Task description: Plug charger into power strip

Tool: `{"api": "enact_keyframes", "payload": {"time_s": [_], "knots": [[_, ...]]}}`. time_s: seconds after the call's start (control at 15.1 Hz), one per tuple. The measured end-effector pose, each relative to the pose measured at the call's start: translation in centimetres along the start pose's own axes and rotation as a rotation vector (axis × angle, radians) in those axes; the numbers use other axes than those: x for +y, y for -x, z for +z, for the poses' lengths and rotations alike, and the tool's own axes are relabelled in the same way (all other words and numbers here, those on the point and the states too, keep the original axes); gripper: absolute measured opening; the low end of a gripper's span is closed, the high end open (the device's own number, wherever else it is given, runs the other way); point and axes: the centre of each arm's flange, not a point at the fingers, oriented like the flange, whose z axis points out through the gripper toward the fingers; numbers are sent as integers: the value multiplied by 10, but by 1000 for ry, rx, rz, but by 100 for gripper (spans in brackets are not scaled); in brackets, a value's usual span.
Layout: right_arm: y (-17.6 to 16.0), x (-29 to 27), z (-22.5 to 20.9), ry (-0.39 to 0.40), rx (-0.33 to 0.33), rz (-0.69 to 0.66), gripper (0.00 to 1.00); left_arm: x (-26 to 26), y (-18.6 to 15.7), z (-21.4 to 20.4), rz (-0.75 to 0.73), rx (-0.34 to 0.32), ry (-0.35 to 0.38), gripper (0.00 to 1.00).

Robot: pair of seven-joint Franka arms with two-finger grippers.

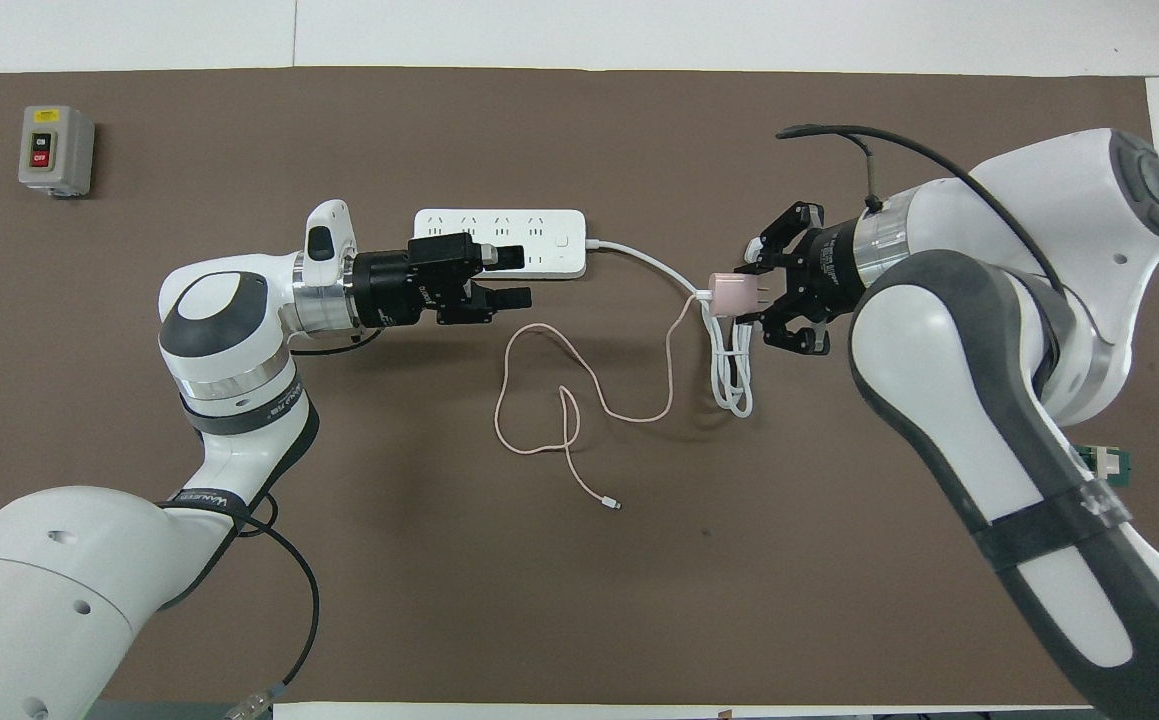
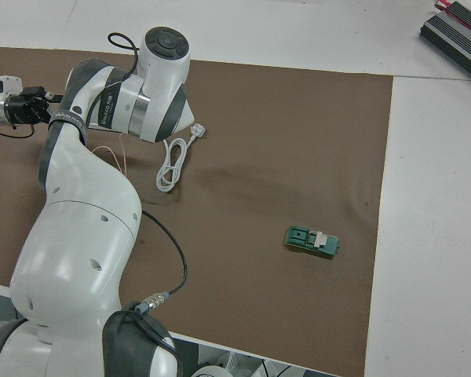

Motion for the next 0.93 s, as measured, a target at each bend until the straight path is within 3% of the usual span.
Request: {"api": "enact_keyframes", "payload": {"time_s": [0.53,0.93], "knots": [[53,-2,28,-19,-8,6,47,-1,0,-1,26,3,-1,100],[87,-25,68,33,0,1,47,-3,0,-3,119,4,-3,100]]}}
